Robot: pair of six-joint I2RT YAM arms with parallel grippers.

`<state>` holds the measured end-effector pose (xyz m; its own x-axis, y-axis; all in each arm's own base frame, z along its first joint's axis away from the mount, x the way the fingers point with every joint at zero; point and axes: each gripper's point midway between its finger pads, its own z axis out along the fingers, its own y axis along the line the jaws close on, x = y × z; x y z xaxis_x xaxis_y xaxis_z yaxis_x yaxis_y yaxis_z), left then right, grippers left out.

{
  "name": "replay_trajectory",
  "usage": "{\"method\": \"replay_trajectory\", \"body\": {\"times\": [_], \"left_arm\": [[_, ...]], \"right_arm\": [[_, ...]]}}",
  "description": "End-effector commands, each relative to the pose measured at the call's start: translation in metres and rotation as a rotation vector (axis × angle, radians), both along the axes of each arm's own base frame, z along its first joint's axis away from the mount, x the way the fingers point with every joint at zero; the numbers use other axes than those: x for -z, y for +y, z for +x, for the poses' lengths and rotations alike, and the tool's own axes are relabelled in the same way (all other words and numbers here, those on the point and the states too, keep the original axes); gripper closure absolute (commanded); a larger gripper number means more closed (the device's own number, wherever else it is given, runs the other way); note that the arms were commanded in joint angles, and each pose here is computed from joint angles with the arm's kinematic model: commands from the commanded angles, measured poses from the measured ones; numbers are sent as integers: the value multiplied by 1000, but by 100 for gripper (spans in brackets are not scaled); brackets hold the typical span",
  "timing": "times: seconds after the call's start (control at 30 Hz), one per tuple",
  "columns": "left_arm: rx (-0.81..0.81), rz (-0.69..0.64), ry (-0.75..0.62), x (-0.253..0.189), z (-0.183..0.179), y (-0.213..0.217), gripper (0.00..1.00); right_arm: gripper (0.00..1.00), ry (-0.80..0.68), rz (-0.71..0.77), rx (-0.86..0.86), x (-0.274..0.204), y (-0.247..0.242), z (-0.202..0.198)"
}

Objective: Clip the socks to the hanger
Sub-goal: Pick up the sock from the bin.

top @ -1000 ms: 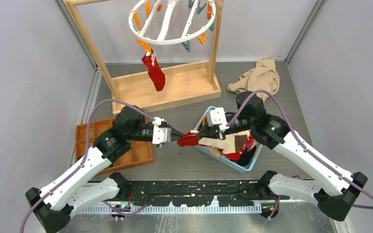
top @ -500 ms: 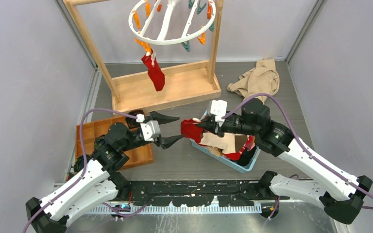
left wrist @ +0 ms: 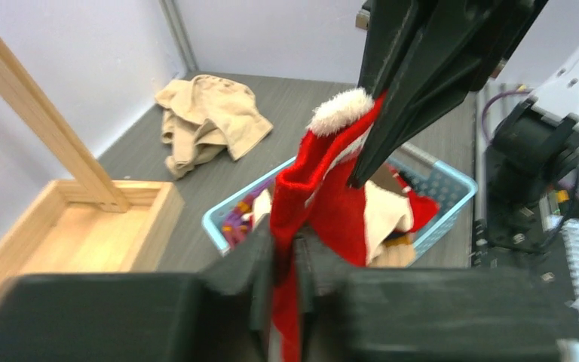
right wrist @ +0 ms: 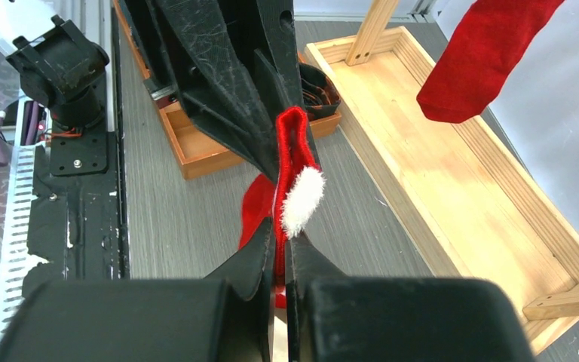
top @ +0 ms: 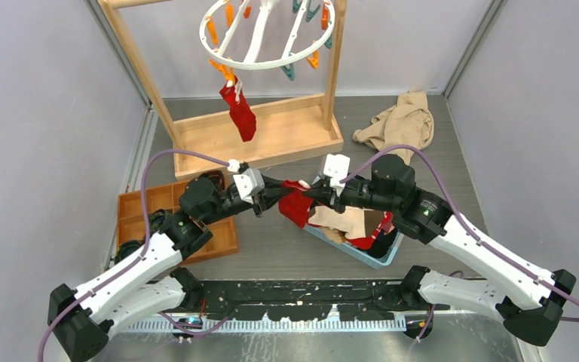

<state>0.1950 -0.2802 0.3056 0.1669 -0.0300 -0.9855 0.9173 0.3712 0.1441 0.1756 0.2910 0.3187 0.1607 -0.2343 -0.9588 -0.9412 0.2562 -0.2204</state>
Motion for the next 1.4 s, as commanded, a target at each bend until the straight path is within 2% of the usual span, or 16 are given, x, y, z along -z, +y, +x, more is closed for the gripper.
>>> {"method": "replay_trajectory", "body": {"times": [0.0, 0.1, 0.3, 0.33, 0.43, 0.63, 0.77, 1.1, 1.27, 1.37], "left_arm": [[72, -94, -95, -42, -13, -5, 97], [136, -79, -110, -36, -25, -7, 100], [246, -7, -163, -21, -49, -3, 100], [268, 4, -162, -21, -53, -3, 100], [312, 20, -151, -19, -60, -4, 100], [365, 26, -125, -19, -67, -8, 100], [361, 26, -125, -20, -66, -8, 100], [365, 29, -110, -18, -64, -10, 100], [377, 23, -108, -19, -64, -13, 100], [381, 22, -103, -18, -63, -14, 100]], "right_arm": [[99, -42, 26, -60, -11, 2, -10], [91, -63, 17, -130, -10, 0, -23], [36, -146, -24, -255, -3, -9, -46], [30, -162, -32, -266, -2, -10, -48], [22, -206, -59, -303, 1, -12, -51], [20, -292, -72, -400, -4, -9, -60], [23, -305, -82, -454, -7, -8, -67], [45, -285, -63, -458, -11, -1, -64], [52, -282, -59, -446, -11, 2, -61], [61, -281, -54, -447, -12, 3, -61]]}}
